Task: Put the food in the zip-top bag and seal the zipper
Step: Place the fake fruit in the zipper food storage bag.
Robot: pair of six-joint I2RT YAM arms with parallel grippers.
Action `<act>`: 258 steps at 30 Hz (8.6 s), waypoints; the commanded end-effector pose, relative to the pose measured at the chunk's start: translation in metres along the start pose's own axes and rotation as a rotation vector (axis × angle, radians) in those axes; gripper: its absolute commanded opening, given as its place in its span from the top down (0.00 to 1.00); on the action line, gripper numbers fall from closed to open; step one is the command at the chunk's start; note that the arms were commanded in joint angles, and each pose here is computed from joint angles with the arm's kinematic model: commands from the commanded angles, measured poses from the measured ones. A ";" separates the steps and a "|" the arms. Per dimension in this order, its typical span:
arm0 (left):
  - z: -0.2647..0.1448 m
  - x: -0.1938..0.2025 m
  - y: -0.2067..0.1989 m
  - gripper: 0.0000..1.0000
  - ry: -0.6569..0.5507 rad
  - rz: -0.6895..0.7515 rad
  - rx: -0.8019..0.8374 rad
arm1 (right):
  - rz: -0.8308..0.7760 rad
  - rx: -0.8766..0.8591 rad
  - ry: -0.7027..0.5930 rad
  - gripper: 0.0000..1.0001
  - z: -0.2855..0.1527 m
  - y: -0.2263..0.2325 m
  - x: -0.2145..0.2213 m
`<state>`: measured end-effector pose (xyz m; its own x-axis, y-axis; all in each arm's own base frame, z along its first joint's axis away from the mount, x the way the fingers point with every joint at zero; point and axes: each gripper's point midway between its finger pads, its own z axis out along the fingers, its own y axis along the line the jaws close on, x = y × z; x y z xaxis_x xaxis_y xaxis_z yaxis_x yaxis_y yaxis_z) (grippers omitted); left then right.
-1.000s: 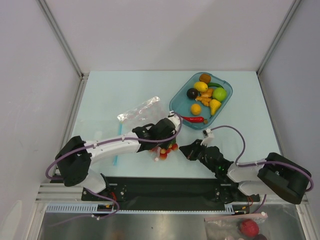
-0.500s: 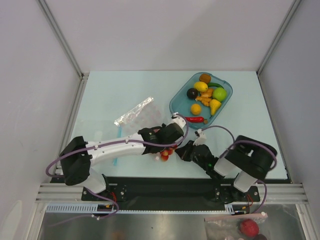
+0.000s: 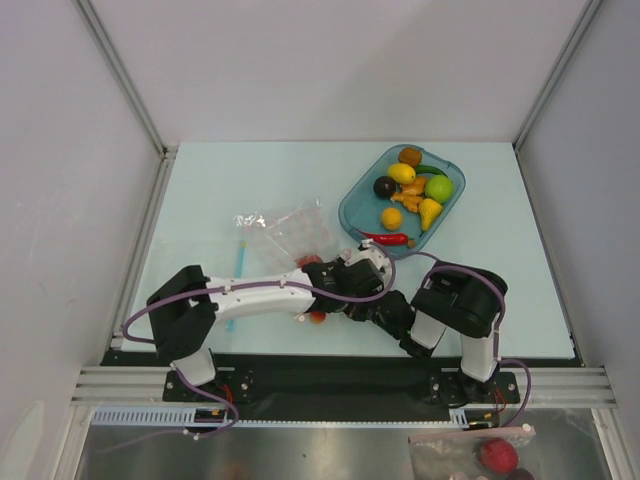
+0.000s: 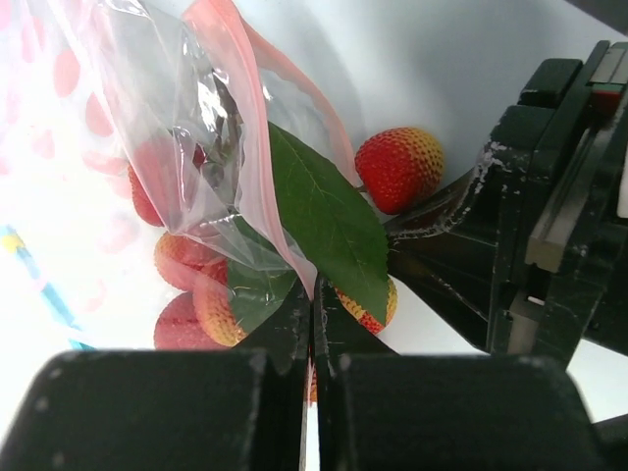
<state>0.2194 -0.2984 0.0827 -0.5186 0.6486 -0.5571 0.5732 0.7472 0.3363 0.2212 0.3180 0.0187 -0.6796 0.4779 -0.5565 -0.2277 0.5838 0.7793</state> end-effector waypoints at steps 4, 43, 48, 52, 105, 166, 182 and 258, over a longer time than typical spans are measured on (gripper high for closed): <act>-0.016 -0.023 -0.001 1.00 -0.070 -0.016 0.016 | -0.023 -0.202 -0.183 1.00 -0.008 0.056 -0.044; -0.044 -0.035 -0.023 1.00 -0.154 -0.108 0.304 | -0.028 -0.077 -0.161 0.82 -0.032 0.068 -0.065; -0.042 -0.035 -0.023 1.00 -0.147 -0.111 0.309 | -0.038 0.015 -0.171 0.67 -0.048 0.045 -0.067; -0.045 -0.038 -0.026 1.00 -0.161 -0.110 0.332 | -0.049 0.049 -0.194 0.62 -0.053 0.041 -0.077; -0.141 -0.100 -0.035 0.99 -0.349 -0.236 0.661 | -0.189 0.049 -0.220 1.00 -0.078 0.118 -0.122; -0.231 -0.191 -0.102 0.99 -0.569 -0.714 1.376 | -0.169 0.488 -0.145 0.87 -0.195 0.079 -0.231; -0.212 -0.186 -0.047 0.99 -0.516 -0.772 1.223 | -0.188 0.362 -0.121 0.31 -0.209 0.127 -0.244; -0.261 -0.193 0.092 1.00 -0.705 -0.873 0.941 | 0.050 -0.197 -0.277 0.83 -0.196 0.235 -0.259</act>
<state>0.2126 -0.3213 0.3855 -0.6931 -0.3195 -0.6462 0.5327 0.3770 -0.7577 0.2122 0.2358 0.3831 -0.6004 0.6722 -0.4332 -0.3147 0.2994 0.9008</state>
